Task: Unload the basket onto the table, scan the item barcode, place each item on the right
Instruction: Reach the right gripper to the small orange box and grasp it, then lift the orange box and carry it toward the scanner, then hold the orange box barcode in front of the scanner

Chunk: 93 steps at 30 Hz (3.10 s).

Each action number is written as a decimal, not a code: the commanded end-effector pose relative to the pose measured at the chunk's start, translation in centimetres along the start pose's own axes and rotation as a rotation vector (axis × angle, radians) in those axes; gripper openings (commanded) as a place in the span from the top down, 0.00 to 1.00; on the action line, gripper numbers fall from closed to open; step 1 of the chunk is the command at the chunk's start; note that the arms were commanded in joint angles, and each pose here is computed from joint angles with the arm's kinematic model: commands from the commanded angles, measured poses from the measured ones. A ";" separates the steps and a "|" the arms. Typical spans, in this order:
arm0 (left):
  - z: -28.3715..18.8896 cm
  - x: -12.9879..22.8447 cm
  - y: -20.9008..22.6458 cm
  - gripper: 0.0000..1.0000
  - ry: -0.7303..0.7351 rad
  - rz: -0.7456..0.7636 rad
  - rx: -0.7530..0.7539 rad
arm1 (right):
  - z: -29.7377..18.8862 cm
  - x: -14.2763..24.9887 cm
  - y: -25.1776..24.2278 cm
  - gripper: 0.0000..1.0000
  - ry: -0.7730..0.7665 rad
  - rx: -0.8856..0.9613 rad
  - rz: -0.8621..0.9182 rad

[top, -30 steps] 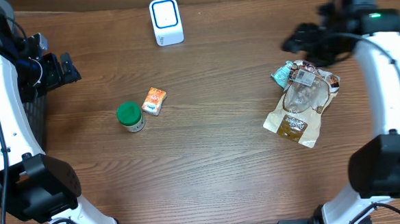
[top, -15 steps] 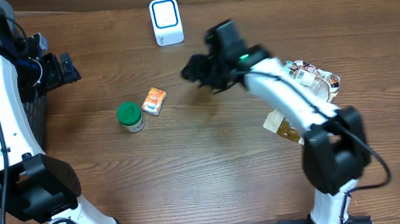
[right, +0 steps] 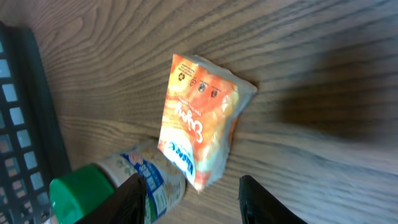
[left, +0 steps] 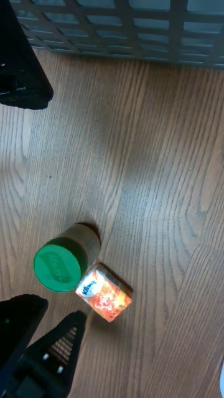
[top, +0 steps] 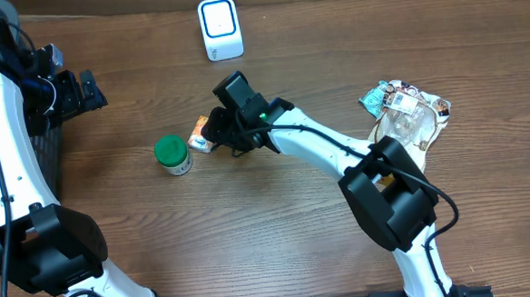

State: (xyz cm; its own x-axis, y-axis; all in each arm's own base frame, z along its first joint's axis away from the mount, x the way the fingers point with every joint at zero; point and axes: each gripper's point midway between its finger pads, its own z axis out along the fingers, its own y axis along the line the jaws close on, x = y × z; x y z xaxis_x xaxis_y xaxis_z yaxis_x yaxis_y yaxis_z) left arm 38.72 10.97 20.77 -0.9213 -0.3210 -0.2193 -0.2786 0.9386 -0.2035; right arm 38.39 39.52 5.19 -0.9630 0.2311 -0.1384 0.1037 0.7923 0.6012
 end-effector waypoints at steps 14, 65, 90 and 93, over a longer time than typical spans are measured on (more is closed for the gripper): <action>-0.2 -0.1 -0.3 0.01 -0.007 0.000 0.013 | 5.5 2.0 -2.6 0.70 -0.010 0.066 0.026; -0.1 -0.1 -0.3 0.01 -0.006 0.000 0.013 | -20.6 -1.8 4.6 0.96 0.565 -0.978 -0.243; -0.1 -0.1 -0.3 0.00 -0.006 0.000 0.013 | -20.2 -14.8 3.6 0.96 -0.235 -0.027 -0.346; -0.1 -0.1 -0.3 0.00 -0.007 0.000 0.013 | -22.4 -17.7 4.7 0.96 -0.416 0.068 -0.447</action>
State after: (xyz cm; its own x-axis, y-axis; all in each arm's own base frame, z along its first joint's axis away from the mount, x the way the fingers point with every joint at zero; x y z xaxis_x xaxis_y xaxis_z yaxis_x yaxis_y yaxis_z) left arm 38.71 10.97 20.77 -0.9214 -0.3211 -0.2189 -0.2787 0.9386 -0.2035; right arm 47.28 28.75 26.73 -0.8619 0.0784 -0.5009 -0.2620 0.7770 0.5724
